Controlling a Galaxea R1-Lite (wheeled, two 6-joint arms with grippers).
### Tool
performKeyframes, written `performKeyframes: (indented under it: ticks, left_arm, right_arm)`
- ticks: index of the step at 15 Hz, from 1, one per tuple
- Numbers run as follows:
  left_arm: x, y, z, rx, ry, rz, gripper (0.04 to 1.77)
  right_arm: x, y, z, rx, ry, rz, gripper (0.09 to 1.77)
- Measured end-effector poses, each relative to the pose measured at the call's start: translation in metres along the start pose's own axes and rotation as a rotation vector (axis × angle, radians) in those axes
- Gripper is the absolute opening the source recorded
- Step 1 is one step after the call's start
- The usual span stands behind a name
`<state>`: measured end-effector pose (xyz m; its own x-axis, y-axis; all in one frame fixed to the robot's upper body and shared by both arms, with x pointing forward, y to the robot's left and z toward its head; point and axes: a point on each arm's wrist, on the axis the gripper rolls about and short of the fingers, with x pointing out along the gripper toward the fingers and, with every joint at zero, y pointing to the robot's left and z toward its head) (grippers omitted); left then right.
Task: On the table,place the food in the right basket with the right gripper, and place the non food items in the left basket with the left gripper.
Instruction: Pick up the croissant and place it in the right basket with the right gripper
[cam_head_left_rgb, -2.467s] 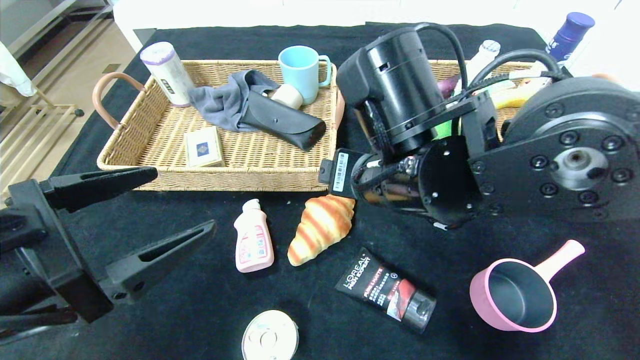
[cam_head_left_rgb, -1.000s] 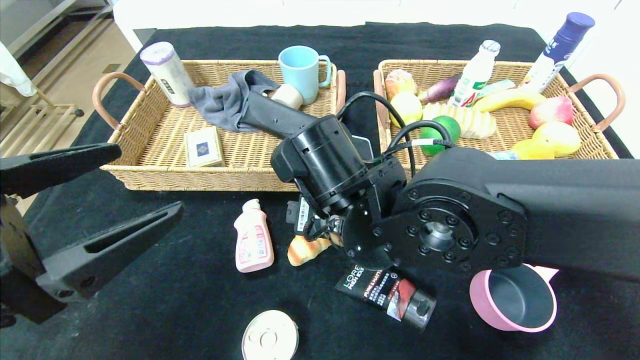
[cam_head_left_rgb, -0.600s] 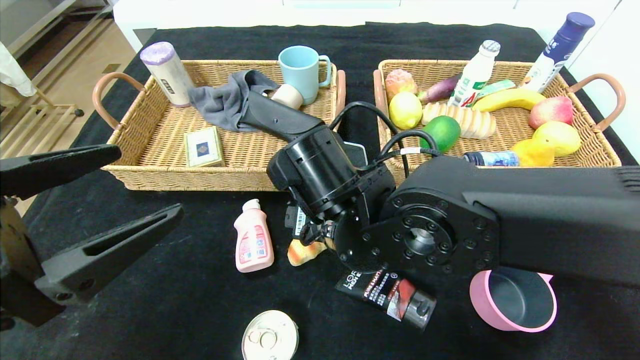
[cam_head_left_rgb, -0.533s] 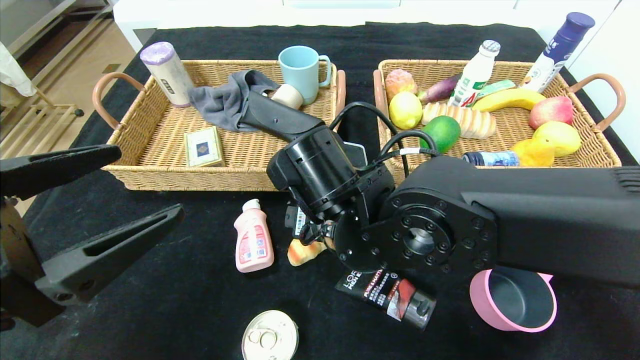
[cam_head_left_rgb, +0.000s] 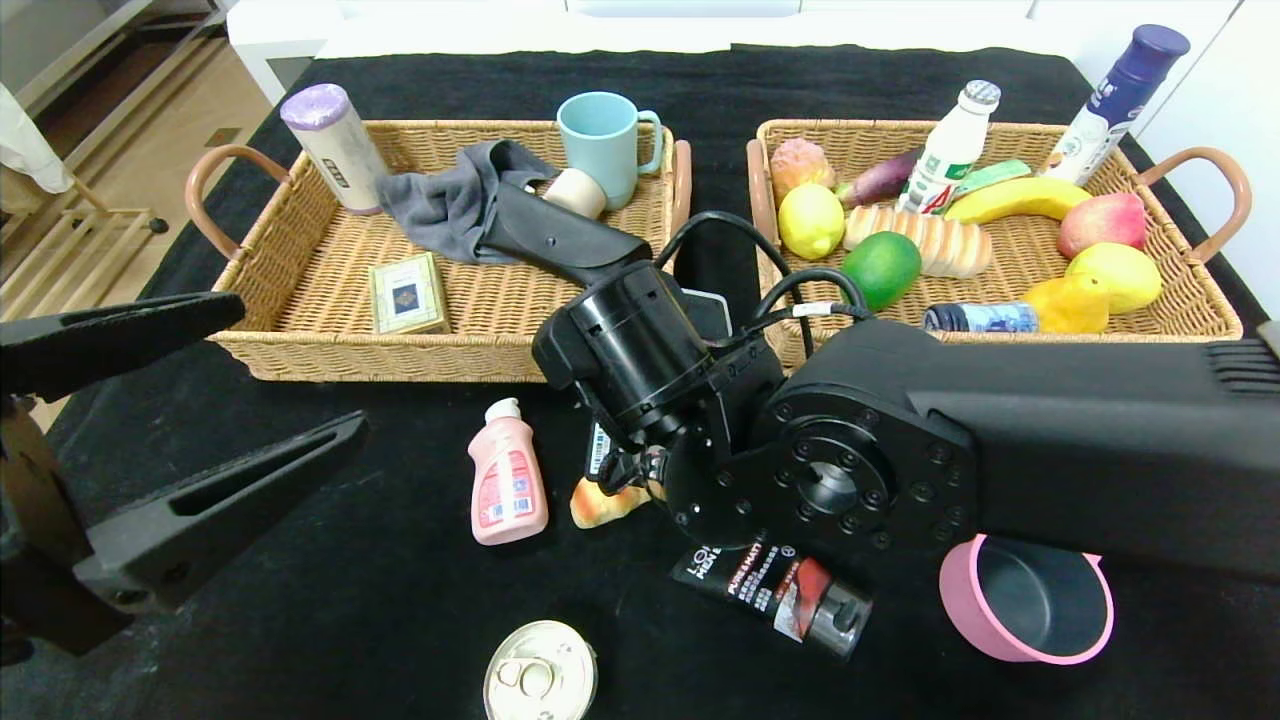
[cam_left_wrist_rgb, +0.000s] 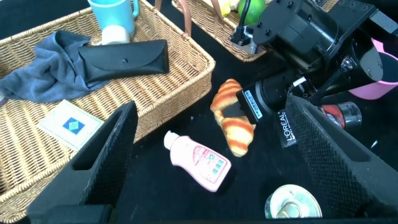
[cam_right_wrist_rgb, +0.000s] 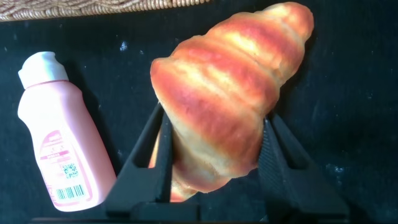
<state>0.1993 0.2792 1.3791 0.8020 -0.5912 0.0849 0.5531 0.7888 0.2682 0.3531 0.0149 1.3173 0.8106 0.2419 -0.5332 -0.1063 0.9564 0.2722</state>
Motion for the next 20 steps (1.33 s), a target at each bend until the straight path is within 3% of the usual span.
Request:
performKeyframes:
  ticks: [10,12,16,20]
  left_arm:
    - [0.000,-0.001,-0.001,-0.001,0.004,-0.004,1.72]
    - [0.000,-0.001,-0.001,-0.001,0.003,-0.003,1.72]
    - [-0.002,-0.001,0.001,0.002,-0.007,-0.004,1.72]
    - [-0.004,-0.001,0.003,0.008,-0.017,-0.002,1.72]
  right_arm:
    - [0.000,-0.001,-0.001,-0.010,0.007,-0.007,0.82]
    - [-0.007,-0.001,0.000,-0.020,0.012,-0.006,0.82]
    - [-0.026,-0.009,0.002,-0.066,0.034,-0.072,0.82]
    - [-0.049,-0.020,0.014,-0.062,0.022,-0.064,0.82]
